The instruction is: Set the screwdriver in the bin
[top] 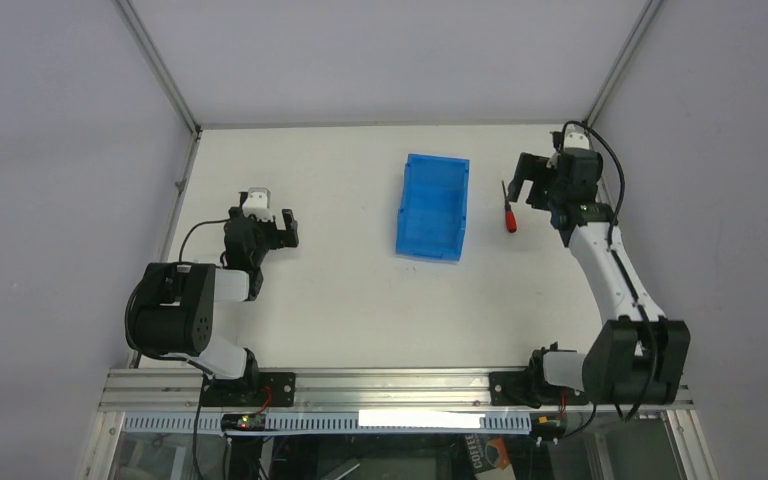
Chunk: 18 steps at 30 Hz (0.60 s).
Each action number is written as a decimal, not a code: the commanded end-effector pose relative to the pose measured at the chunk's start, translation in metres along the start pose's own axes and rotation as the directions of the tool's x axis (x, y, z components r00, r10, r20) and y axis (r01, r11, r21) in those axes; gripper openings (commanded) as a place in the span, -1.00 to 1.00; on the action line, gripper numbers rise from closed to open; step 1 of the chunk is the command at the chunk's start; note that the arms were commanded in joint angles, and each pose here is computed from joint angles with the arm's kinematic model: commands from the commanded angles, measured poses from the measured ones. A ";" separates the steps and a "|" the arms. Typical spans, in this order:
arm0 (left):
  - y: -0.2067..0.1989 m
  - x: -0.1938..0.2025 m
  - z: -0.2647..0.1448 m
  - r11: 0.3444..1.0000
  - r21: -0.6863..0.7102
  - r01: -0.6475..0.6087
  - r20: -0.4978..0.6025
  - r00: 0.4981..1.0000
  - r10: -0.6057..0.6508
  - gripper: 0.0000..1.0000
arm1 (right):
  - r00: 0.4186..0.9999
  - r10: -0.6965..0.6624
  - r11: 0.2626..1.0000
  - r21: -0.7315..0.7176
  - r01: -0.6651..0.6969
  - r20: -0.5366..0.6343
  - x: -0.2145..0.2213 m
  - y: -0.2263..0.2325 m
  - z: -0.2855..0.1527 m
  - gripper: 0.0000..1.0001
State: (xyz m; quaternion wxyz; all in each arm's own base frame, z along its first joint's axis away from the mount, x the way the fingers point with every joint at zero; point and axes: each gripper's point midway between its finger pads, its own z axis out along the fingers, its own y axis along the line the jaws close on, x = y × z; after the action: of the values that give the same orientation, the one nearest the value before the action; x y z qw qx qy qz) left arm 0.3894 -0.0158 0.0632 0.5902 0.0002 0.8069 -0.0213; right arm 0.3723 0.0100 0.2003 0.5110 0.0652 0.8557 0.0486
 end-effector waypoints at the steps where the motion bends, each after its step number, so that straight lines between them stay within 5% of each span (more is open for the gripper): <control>1: -0.002 -0.016 -0.001 1.000 0.014 0.020 0.052 0.998 -0.021 0.98 | 0.947 -0.023 0.999 0.038 0.037 -0.322 0.043 -0.008 0.016 0.98; 13: -0.002 -0.016 -0.001 1.000 0.014 0.020 0.052 0.998 -0.021 0.98 | 0.795 -0.036 0.994 0.060 0.091 -0.606 0.102 -0.022 0.102 0.62; 18: -0.002 -0.016 -0.001 1.000 0.014 0.020 0.053 0.998 -0.021 0.98 | 0.752 -0.024 0.989 0.094 0.114 -0.658 0.128 -0.033 0.116 0.07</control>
State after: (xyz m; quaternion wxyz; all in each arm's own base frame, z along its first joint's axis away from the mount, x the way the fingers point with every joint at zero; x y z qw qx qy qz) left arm 0.3894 -0.0159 0.0632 0.5902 0.0000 0.8069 -0.0214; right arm 0.4053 0.0055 0.0305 0.1769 0.0468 0.9831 0.0108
